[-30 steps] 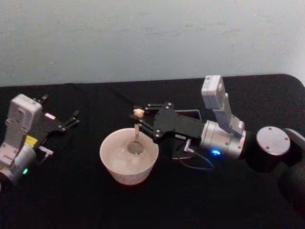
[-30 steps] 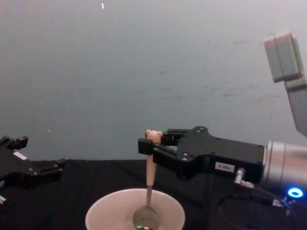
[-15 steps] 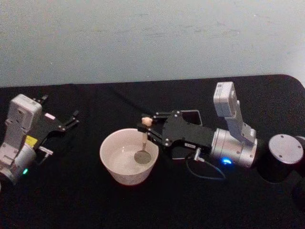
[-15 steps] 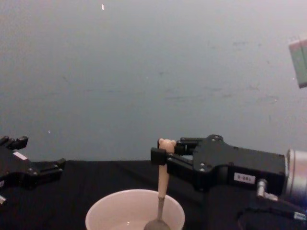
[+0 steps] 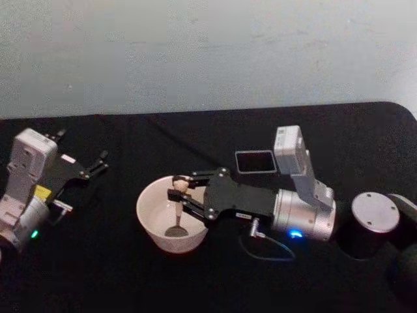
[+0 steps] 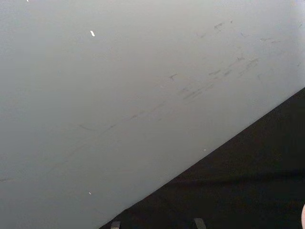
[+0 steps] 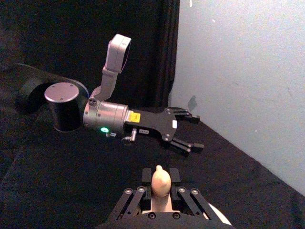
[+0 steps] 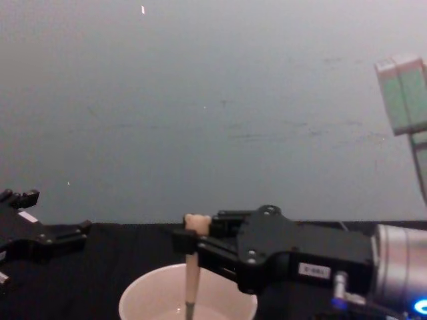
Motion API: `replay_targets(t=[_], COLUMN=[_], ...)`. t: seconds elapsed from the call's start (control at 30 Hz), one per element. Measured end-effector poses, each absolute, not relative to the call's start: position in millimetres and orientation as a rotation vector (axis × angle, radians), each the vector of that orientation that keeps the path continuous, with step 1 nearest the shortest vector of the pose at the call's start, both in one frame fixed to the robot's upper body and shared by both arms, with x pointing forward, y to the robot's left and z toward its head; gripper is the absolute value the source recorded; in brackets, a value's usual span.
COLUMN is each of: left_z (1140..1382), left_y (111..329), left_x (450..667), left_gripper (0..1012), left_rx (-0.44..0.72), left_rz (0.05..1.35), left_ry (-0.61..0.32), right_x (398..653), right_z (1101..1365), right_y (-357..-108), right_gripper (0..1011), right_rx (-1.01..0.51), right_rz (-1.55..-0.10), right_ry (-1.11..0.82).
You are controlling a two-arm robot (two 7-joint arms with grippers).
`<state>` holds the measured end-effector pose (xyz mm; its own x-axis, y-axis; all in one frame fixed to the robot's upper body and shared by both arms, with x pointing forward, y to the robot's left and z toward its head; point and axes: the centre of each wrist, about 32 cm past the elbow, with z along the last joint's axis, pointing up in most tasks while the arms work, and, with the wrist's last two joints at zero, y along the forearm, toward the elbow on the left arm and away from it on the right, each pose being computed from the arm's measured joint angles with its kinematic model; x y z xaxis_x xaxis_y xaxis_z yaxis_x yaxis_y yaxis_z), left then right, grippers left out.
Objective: Pick up the stirring spoon with one hand, stir inside the cup, then place it back in its original position.
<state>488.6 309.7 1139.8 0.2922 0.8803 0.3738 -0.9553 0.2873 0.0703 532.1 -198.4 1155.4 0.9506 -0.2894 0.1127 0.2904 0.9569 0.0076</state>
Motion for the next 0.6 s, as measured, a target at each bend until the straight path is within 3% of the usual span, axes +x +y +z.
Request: replay_targets(t=[0.33,0.6], left_z=[1139.8,1139.8], left_y=[309.7,309.7], left_x=[488.6,488.6], left_gripper=[1001,1001], left_rx=[0.304,0.304], left_rz=[1.248,1.248], left_ry=[-0.285,-0.285], right_x=[553.6,567.8], right_z=[1160.1,1161.5], right_y=[-184.3,-187.7], right_gripper=[214,214], right_rx=[0.009,0.003], right_rz=[-0.311,-0.368], right_ry=[-0.146,-0.163])
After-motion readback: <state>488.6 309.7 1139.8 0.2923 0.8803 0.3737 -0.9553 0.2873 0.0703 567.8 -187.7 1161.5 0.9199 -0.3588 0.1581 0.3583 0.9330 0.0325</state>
